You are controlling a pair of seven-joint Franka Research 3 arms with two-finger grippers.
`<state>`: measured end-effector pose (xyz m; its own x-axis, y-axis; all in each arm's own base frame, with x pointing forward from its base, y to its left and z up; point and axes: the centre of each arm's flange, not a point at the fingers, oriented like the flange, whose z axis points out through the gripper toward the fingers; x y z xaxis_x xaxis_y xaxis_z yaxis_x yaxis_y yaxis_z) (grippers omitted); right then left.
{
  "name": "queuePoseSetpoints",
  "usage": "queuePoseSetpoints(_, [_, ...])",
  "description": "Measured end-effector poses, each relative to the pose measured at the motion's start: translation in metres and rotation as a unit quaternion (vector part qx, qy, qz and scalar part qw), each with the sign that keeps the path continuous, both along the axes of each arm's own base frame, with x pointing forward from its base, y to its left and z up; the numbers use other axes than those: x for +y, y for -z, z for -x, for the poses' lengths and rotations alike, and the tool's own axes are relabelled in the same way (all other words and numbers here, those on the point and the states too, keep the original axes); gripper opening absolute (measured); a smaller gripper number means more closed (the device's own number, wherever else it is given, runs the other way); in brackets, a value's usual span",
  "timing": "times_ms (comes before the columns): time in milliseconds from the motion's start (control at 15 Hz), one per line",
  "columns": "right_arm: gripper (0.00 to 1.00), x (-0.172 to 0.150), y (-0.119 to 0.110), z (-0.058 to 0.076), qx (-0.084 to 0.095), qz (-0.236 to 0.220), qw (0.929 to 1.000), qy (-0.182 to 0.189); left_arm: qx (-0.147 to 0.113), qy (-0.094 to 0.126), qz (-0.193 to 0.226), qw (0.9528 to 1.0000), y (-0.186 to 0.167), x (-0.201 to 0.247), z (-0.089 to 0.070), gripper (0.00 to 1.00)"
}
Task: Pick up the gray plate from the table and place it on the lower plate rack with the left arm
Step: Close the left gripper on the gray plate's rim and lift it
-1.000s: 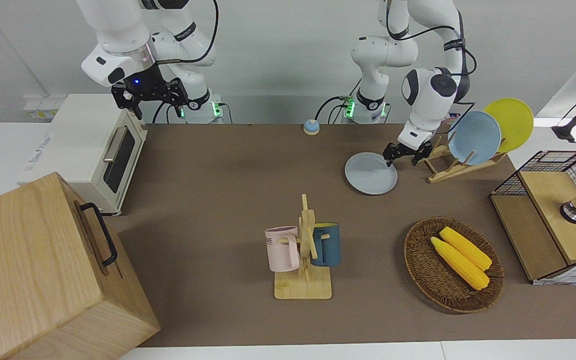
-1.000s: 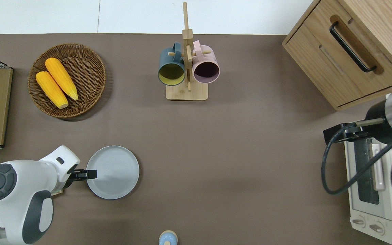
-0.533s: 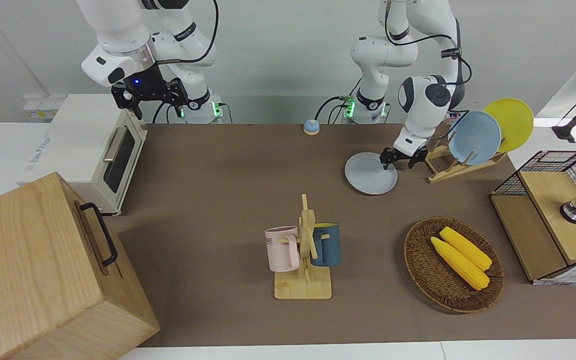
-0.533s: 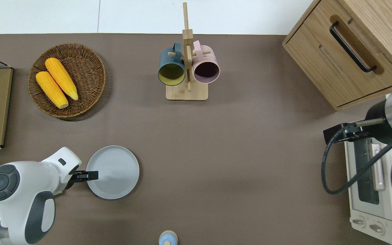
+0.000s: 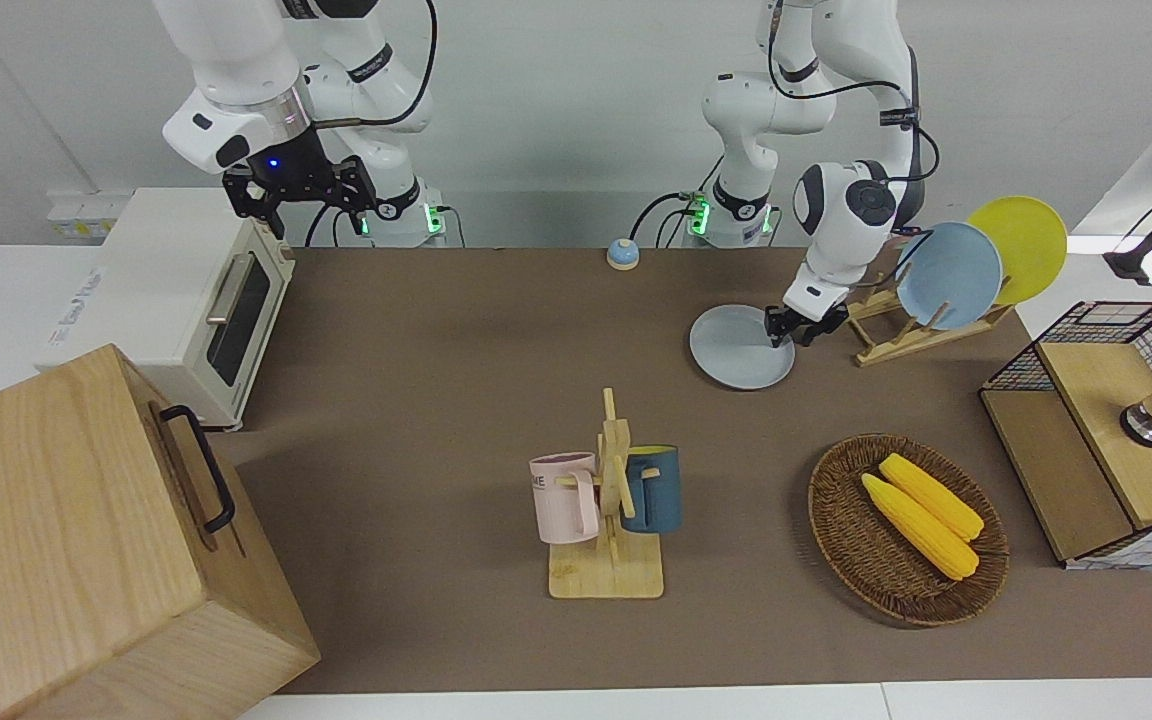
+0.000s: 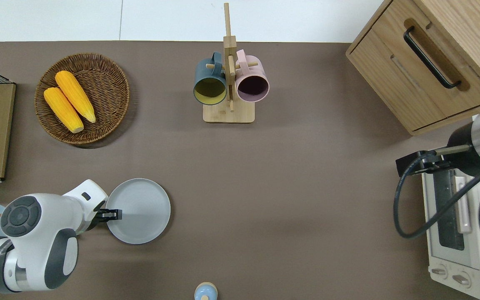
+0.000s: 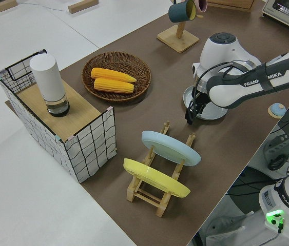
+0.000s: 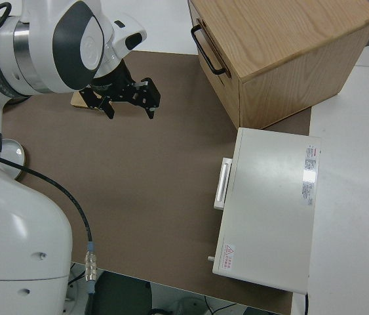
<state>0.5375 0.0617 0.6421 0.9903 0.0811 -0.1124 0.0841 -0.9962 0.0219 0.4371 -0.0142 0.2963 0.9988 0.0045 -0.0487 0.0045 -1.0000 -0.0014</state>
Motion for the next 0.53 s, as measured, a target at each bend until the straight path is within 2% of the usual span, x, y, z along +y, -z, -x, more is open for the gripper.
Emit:
queuePoseSetpoints(267, [0.99,0.0000,0.0000,0.0000,0.000,0.000,1.0000,0.000,-0.005,-0.001,0.002,1.0000,-0.0040,-0.0008,-0.0018,0.08])
queuePoseSetpoints(533, [0.99,0.0000,0.0000,0.0000,0.000,0.000,1.0000,0.000,-0.009,-0.001,0.003,1.0000,-0.0071,-0.0013,-0.0026,0.07])
